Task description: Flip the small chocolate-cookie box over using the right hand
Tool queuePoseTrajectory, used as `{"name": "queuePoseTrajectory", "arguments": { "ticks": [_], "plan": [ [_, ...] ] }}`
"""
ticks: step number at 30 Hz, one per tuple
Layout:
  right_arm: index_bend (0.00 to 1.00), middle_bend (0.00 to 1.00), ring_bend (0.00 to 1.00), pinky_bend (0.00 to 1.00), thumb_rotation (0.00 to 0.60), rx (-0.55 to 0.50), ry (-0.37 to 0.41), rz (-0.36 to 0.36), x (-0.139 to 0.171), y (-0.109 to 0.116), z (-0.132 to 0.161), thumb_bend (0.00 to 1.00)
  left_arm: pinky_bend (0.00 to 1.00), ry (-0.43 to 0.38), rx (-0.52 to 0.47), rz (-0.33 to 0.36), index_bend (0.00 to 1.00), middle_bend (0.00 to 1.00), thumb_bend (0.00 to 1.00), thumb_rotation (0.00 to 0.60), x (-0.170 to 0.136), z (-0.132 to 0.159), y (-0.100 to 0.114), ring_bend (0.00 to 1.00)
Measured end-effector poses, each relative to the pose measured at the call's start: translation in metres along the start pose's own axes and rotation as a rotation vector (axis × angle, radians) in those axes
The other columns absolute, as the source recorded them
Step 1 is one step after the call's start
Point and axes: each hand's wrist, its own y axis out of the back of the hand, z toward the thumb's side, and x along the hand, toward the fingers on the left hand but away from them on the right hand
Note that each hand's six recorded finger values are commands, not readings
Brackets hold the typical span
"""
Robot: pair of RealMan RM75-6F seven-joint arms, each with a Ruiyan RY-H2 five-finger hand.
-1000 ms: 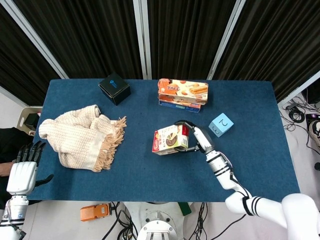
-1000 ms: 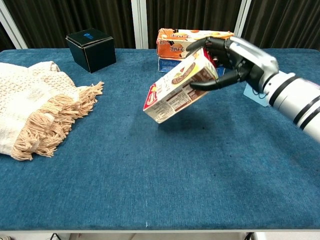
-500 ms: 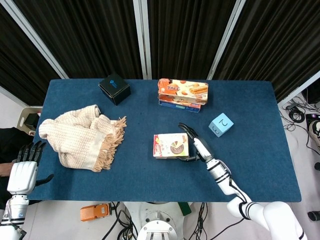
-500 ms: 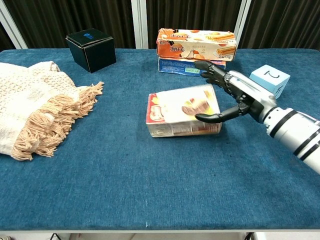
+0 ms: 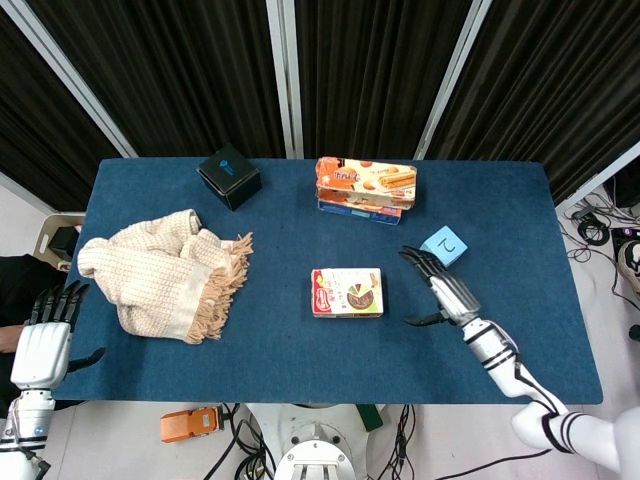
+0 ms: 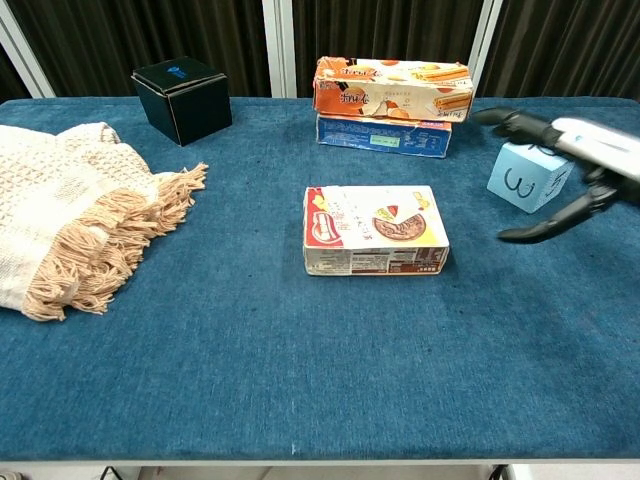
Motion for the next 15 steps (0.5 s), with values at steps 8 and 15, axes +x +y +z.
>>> {"name": "queuePoseTrajectory", "arguments": {
  "ticks": [8,15],
  "plan": [
    [0.00,0.00,0.00,0.00,0.600,0.211,-0.242,-0.097,0.085,0.087,-0.008,0.21,0.00,-0.012,-0.006,0.003,0.07,0.06,0.00,0.600,0.002,0.004,-0.001,0.00],
    [0.00,0.00,0.00,0.00,0.600,0.218,-0.404,-0.217,0.159,0.111,-0.023,0.21,0.00,-0.019,-0.009,0.006,0.07,0.06,0.00,0.600,0.003,0.008,-0.001,0.00]
  ]
}}
